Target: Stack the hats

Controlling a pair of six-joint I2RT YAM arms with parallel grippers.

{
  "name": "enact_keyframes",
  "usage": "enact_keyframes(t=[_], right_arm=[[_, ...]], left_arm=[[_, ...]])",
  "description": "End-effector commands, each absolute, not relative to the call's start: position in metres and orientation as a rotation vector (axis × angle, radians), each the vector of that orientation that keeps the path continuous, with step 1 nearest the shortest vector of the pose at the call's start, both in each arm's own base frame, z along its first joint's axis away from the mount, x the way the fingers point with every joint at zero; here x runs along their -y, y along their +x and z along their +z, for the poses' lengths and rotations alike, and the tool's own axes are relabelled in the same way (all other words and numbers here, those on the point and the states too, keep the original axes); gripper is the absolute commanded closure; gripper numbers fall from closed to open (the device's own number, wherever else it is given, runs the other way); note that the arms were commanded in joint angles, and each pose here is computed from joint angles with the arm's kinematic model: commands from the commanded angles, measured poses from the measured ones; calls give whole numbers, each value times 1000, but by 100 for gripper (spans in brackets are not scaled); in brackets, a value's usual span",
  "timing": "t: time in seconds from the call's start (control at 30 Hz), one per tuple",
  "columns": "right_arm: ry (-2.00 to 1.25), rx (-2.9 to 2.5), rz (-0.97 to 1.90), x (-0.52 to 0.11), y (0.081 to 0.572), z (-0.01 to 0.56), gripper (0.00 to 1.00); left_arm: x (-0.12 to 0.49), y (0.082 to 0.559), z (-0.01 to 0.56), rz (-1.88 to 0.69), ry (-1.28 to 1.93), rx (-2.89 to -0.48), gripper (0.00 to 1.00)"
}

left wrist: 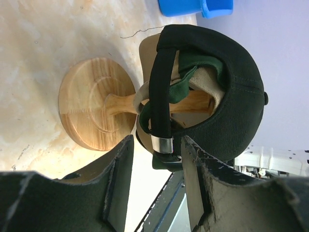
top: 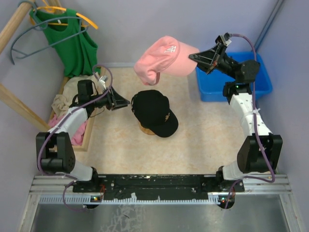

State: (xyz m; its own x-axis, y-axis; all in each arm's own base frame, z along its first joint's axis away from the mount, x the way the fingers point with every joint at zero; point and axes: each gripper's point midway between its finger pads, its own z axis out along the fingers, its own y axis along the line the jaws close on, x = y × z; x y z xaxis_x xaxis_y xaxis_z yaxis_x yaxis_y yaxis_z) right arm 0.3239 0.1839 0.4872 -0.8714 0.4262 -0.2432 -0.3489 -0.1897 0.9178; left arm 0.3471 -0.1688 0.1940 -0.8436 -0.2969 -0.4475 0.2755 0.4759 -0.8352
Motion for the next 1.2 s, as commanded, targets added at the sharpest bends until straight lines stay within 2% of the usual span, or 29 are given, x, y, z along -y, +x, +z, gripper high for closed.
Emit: enact_keyframes(t=[0.0,0.47,0.67,0.8,0.93,1.17], right_arm=[[42,-1529,2070,-182,314,500,100],[65,-1538,2067,-182,315,491,100],[60,-1545,2068,-182,314,490,100],[60,-1550,2071,-182,312,487,100],[68,-1556,2076,-182,311,482,100],[75,-1558,2090,-189,313,472,100]], left_arm=[[171,356,206,-1365,35,-2127,50],[194,370,195,-1372,71,-2157,50],[186,378,158,-1283,-27,-2240,62],[186,374,136,-1291,-72,-2275,75],[185,368,127,-1288,-78,-2295,83],[183,355,123,-1286,-79,-2309,84]])
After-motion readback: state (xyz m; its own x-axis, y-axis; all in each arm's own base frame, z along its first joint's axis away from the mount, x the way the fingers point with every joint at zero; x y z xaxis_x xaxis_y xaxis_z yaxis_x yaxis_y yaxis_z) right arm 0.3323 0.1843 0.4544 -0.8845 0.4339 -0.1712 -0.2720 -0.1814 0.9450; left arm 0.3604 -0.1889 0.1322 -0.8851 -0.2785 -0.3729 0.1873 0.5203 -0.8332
